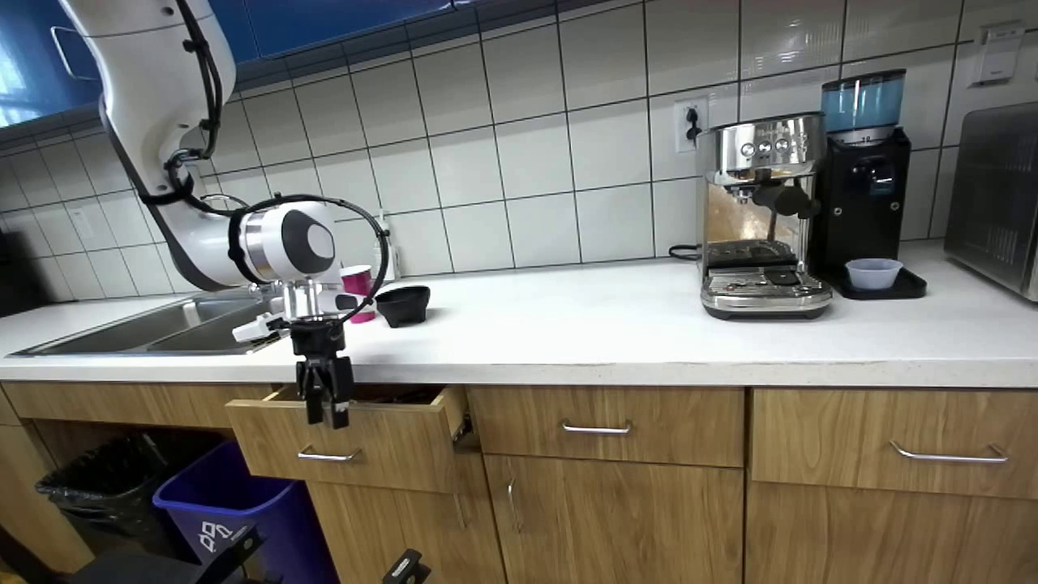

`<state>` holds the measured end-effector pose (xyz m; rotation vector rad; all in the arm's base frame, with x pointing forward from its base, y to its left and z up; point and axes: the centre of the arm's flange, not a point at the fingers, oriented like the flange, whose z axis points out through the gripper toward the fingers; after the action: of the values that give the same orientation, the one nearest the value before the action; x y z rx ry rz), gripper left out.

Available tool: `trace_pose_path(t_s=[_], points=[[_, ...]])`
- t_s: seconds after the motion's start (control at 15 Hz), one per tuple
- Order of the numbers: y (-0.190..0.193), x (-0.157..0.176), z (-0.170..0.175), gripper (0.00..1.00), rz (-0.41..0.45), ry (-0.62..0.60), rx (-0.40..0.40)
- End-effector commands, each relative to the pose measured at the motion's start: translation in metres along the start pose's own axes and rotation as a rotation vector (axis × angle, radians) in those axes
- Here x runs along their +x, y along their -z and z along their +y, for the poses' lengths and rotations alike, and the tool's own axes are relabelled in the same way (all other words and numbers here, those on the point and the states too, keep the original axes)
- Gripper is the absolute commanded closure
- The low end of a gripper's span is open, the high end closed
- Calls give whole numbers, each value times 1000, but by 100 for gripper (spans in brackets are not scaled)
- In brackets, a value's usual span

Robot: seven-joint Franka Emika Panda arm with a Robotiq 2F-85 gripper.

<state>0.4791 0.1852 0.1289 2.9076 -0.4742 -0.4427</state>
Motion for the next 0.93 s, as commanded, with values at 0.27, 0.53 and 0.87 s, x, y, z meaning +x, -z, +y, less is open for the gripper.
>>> trace_pose_path(t_s=[0.27,0.53,0.87], points=[[13,50,-17,0,73,-25,6],[17,62,-21,0,104,-33,4],[20,57,-20,0,120,-9,-2]])
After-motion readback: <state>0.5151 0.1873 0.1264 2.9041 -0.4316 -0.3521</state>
